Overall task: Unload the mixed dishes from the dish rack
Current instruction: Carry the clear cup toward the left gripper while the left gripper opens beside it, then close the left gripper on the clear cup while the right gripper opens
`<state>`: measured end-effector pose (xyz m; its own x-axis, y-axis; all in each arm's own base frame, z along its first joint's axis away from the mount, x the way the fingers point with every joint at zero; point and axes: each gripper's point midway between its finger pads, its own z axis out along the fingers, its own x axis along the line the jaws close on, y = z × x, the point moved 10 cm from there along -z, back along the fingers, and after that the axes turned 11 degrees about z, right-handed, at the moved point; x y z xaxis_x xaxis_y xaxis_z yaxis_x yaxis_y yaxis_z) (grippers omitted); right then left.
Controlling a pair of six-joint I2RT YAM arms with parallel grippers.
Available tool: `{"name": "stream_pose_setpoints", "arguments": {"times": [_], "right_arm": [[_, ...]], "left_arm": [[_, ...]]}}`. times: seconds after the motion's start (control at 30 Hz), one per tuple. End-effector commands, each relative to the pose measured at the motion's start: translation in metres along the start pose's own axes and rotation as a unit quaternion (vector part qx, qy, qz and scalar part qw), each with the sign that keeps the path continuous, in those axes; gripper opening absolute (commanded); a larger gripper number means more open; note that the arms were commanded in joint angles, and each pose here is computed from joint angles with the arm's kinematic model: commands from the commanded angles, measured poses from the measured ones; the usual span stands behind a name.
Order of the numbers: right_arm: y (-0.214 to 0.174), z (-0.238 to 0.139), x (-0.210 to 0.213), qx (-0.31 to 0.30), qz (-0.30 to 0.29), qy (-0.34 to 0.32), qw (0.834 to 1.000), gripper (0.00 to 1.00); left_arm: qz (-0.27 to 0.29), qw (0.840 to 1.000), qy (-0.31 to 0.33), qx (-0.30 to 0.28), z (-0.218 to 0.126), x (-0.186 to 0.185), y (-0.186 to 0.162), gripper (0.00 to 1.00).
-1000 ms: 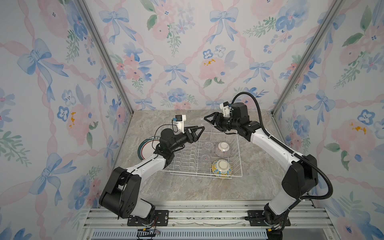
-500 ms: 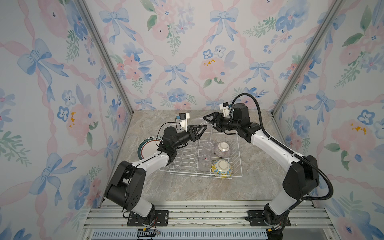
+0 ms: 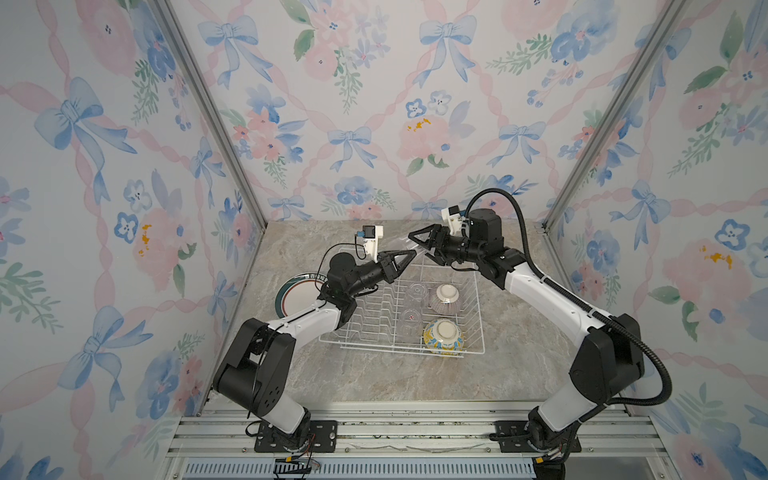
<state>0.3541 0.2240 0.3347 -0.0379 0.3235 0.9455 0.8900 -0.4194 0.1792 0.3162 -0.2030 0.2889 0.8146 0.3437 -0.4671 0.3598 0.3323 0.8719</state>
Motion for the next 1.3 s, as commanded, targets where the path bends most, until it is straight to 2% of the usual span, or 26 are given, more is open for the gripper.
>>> {"name": "stream_pose_setpoints", "arguments": {"times": [0.0,0.07,0.27,0.43,0.5,0.83,1.27], "right_arm": [[-0.006,-0.013,0.013,-0.002,-0.035,0.012,0.999,0.52],[-0.006,-0.013,0.013,-0.002,-0.035,0.011,0.999,0.54],[-0.005,-0.015,0.012,-0.008,-0.036,0.01,0.999,0.86],[-0.003,-0.019,0.012,-0.02,-0.039,0.008,0.999,1.0],[-0.003,-0.021,0.012,-0.024,-0.044,0.005,0.999,0.97],[-0.005,-0.032,0.011,-0.051,-0.078,-0.034,0.995,0.97],[-0.023,-0.055,-0.003,-0.093,-0.172,-0.15,0.969,0.97]], "left_arm": [[0.018,0.999,0.025,-0.012,0.002,0.009,0.005,0.02],[0.015,0.999,0.028,-0.011,0.002,0.011,0.004,0.0],[0.01,0.999,0.049,-0.01,-0.004,0.016,0.003,0.0],[0.011,0.997,0.073,-0.011,-0.013,0.017,0.003,0.0],[0.014,0.997,0.078,-0.011,-0.016,0.017,0.003,0.0],[0.012,0.994,0.111,-0.008,-0.026,0.02,0.004,0.0],[0.021,0.976,0.218,0.017,-0.052,0.023,0.016,0.0]]}}
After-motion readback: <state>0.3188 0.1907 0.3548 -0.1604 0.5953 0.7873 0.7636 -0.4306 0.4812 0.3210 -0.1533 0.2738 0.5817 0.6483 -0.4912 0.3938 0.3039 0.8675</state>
